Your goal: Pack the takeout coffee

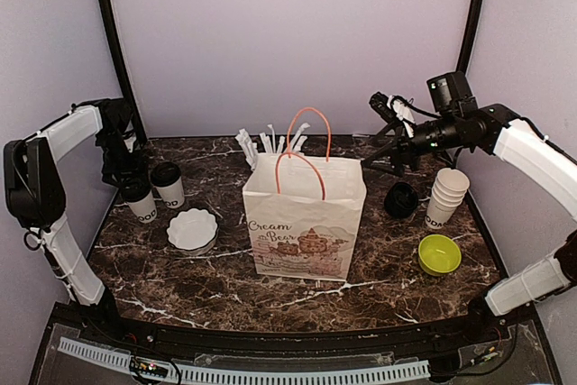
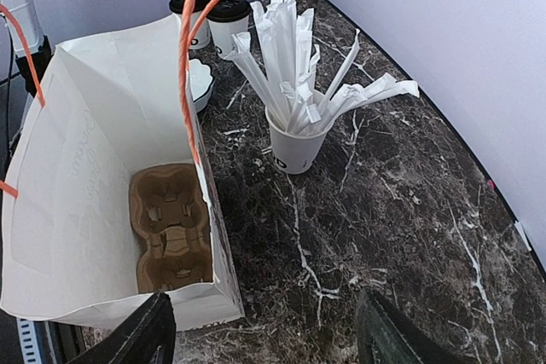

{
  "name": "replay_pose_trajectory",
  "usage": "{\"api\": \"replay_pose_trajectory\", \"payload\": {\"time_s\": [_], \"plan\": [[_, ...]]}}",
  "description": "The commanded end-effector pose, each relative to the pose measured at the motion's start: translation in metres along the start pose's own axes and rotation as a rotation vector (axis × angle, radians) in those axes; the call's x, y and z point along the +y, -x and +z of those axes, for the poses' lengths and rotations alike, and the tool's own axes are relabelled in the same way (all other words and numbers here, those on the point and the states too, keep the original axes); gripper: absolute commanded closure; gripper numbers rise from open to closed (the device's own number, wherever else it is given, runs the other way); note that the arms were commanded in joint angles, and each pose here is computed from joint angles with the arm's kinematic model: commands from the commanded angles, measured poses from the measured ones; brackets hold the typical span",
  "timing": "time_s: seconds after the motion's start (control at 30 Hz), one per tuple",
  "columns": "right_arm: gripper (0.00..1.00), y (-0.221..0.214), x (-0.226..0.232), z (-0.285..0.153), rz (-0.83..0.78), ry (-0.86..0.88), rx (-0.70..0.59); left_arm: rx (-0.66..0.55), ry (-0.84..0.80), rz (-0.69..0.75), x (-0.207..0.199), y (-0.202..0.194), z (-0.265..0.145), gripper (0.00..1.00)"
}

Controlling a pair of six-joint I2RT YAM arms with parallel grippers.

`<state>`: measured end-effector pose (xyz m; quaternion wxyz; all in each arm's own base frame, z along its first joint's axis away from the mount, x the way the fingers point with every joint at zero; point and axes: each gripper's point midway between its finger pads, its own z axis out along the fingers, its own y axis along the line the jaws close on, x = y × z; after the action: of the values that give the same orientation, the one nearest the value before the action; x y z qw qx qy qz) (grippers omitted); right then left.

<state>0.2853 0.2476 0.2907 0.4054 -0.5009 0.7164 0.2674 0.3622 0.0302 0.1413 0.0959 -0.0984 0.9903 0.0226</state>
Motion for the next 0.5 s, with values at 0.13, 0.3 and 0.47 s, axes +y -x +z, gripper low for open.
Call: {"api": "replay_pose_trajectory", "payload": {"time_s": [0.13, 0.3, 0.47], "plan": [[0.27, 0.004, 0.002, -0.001, -0.023, 0.009, -0.029, 0.008, 0.005, 0.01, -0.002, 0.0, -0.006, 0.17], [0.27, 0.004, 0.002, 0.0, -0.022, 0.016, -0.026, -0.01, 0.004, 0.022, -0.003, 0.003, -0.009, 0.18], [0.27, 0.003, 0.002, 0.001, -0.021, 0.015, -0.023, 0.025, 0.005, 0.021, -0.003, -0.002, -0.002, 0.22]]}}
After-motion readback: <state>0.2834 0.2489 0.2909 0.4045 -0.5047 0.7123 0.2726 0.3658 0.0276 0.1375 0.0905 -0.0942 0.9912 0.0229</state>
